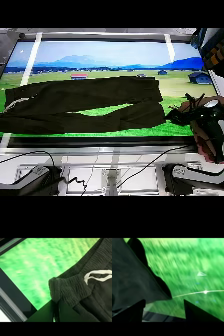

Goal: Fold the clothes and pants, and hang the long-sleeved shirts on hangers.

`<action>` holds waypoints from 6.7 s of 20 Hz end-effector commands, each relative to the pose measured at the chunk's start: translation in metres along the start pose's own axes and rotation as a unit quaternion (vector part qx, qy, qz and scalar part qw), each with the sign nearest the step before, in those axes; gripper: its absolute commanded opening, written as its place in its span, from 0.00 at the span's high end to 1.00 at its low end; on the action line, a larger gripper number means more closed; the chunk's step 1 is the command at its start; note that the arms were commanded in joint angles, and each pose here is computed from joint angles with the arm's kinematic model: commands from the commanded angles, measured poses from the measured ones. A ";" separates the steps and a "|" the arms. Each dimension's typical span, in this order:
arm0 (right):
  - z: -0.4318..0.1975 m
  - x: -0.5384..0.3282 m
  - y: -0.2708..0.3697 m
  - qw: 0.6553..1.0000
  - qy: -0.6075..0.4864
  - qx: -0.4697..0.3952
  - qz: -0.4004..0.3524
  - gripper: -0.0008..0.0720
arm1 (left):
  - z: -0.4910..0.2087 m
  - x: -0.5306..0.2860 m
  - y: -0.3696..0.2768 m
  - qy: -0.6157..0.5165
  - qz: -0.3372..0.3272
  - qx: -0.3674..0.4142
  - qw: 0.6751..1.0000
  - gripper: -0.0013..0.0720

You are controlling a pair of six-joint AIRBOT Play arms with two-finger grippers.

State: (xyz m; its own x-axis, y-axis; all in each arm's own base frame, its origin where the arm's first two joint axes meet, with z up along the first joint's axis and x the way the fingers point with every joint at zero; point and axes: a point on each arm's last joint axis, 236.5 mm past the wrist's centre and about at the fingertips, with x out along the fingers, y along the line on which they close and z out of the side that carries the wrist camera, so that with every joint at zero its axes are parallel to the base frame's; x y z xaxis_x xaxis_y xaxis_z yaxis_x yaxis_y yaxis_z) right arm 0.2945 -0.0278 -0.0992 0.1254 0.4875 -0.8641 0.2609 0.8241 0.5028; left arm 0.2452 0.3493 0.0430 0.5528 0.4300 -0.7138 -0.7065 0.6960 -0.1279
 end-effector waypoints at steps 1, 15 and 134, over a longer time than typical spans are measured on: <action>-0.002 0.025 0.004 0.999 0.012 0.028 0.029 0.23 | -0.001 0.001 -0.004 0.003 -0.004 0.003 1.000 0.93; -0.042 -0.102 0.153 0.980 -0.065 -0.071 0.171 0.97 | 0.003 -0.003 -0.009 -0.004 -0.006 0.010 1.000 0.93; 0.295 -0.140 0.194 0.942 -0.332 -0.003 0.038 0.97 | 0.090 0.027 -0.143 0.119 -0.005 0.051 0.992 0.94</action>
State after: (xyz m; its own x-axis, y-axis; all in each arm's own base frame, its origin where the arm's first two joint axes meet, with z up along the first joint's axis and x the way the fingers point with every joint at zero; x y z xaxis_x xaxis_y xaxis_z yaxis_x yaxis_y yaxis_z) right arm 0.5650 -0.0094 0.0807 0.5651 0.3181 -0.7612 0.1848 0.8504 0.4926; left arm 0.3642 0.3090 0.0900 0.3093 0.2793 -0.9090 -0.6298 0.7764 0.0243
